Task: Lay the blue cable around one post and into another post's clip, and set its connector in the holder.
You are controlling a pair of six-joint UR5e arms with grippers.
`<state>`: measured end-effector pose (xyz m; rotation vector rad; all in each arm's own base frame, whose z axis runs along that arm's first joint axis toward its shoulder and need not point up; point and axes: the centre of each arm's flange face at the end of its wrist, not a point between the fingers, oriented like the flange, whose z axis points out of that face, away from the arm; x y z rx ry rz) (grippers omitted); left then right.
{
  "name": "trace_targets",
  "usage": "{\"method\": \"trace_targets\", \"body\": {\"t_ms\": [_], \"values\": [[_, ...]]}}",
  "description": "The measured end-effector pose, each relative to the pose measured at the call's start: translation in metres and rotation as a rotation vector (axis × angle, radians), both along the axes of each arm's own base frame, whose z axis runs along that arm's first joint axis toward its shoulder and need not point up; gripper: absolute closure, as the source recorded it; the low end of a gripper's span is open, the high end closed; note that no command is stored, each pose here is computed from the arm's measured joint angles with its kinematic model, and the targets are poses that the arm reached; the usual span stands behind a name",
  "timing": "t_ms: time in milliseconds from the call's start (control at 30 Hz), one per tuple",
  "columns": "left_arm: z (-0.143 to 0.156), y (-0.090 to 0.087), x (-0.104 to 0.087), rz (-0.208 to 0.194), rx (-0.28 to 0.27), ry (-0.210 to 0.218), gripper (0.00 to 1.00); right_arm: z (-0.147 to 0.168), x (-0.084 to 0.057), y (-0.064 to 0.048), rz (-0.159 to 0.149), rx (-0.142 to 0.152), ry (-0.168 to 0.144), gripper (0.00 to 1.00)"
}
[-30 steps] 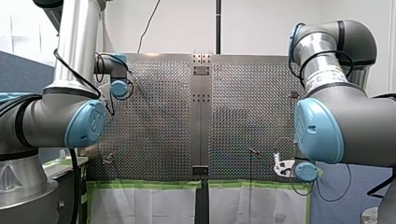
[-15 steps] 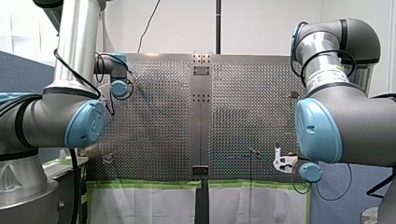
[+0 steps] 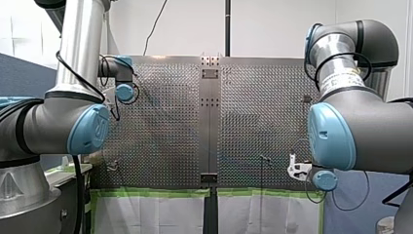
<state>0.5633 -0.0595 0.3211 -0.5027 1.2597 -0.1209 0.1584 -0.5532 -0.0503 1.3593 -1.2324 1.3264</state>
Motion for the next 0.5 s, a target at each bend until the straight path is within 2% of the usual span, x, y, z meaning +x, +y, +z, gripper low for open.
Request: {"method": "trace_targets", "body": {"t_ms": [100, 233, 367, 500], "values": [[0.0000, -0.0007, -0.0001, -0.001, 0.000, 0.000, 0.00, -0.0001, -0.0040, -0.0010, -0.014, 0.001, -0.006, 1.00], [-0.0001, -0.0016, -0.0002, -0.002, 0.001, 0.001, 0.00, 0.0000, -0.0057, -0.0017, -0.015, 0.000, -0.009, 1.00], [-0.0004, -0.0024, -0.0009, 0.005, 0.003, 0.003, 0.00, 0.0003, -0.0037, -0.0018, 0.007, -0.004, -0.010, 1.00], [-0.0016, -0.0018, -0.0024, 0.024, -0.001, 0.012, 0.00, 0.0003, 0.0023, -0.0010, 0.046, -0.010, -0.012, 1.00]]}}
